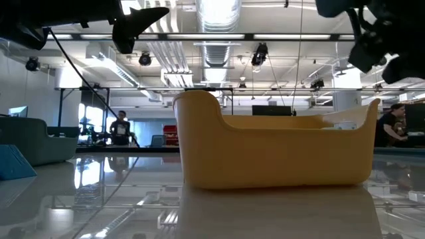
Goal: Sort & place blocks by color
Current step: Put the red block into the orange bin, then put the blue block into the blue bin
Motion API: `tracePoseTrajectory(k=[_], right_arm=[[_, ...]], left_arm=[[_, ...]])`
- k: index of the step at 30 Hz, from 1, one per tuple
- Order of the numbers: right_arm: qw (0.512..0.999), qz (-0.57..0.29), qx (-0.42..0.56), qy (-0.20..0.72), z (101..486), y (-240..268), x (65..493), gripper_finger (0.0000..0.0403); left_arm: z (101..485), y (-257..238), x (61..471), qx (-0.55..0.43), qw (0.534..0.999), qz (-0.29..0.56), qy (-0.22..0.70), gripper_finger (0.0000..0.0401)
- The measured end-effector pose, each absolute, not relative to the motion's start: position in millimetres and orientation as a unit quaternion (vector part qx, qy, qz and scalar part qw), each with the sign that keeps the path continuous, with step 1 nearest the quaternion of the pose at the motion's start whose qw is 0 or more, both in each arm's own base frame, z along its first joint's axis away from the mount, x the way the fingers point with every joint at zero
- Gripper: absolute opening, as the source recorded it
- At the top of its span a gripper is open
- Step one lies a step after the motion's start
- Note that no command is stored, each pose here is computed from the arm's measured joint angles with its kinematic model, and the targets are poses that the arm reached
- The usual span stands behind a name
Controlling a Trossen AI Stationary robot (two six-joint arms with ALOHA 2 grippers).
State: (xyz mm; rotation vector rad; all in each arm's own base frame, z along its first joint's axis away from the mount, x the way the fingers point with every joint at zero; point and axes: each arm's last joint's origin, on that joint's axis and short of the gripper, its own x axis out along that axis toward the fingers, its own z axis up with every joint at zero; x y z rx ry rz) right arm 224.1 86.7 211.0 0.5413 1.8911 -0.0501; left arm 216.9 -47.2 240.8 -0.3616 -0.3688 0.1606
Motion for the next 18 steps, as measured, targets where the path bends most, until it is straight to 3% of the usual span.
tracePoseTrajectory(k=[4, 9, 12, 18], right_arm=[[0.536, -0.043, 0.231, 0.811, 201.7, 86.9, 216.9, 0.0239], [0.543, -0.043, 0.226, 0.808, 202.4, 86.7, 218.2, 0.0268], [0.59, -0.037, 0.192, 0.783, 208.5, 86.6, 226.7, 0.027], [0.745, -0.058, 0.064, 0.662, 226.6, 86.0, 257.0, 0.0253]], left_arm=[[240.8, -47.2, 216.9, -0.179, 0.964, 0.079, -0.182, 0.0274], [240.8, -47.2, 216.9, -0.179, 0.964, 0.079, -0.182, 0.0274], [240.4, -47.2, 217.1, -0.178, 0.964, 0.079, -0.181, 0.0274], [231.5, -48.8, 222.6, -0.186, 0.966, 0.08, -0.162, 0.0274]])
